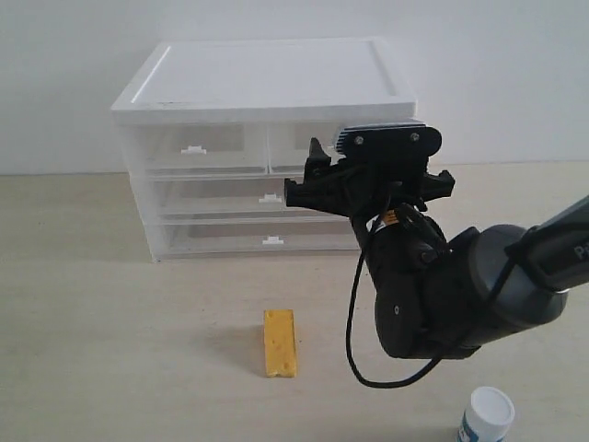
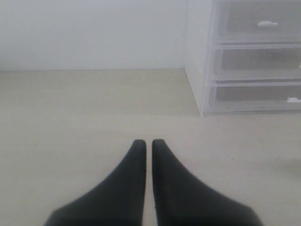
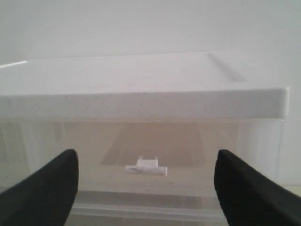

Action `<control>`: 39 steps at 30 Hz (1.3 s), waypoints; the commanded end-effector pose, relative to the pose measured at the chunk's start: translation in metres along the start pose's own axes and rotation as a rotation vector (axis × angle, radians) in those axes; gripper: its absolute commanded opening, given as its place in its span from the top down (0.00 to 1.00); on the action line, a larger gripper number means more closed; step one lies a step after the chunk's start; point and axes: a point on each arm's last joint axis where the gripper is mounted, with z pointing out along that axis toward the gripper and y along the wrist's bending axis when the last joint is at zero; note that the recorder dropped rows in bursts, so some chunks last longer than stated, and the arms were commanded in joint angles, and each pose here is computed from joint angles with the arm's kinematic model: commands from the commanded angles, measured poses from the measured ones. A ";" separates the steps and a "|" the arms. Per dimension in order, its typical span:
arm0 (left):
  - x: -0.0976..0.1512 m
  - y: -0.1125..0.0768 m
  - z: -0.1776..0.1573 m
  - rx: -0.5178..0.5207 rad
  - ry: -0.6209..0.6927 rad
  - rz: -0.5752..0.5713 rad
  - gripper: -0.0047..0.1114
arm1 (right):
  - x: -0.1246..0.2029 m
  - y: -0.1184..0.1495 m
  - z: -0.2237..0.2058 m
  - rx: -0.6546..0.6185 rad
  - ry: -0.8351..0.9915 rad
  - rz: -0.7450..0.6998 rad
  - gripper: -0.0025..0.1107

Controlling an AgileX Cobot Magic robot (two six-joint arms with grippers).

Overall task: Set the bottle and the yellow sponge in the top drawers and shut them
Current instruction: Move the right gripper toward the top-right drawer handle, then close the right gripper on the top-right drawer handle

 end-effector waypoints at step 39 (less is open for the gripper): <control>0.001 0.000 0.000 0.000 -0.003 -0.005 0.92 | 0.023 -0.003 0.042 0.015 -0.059 -0.068 0.33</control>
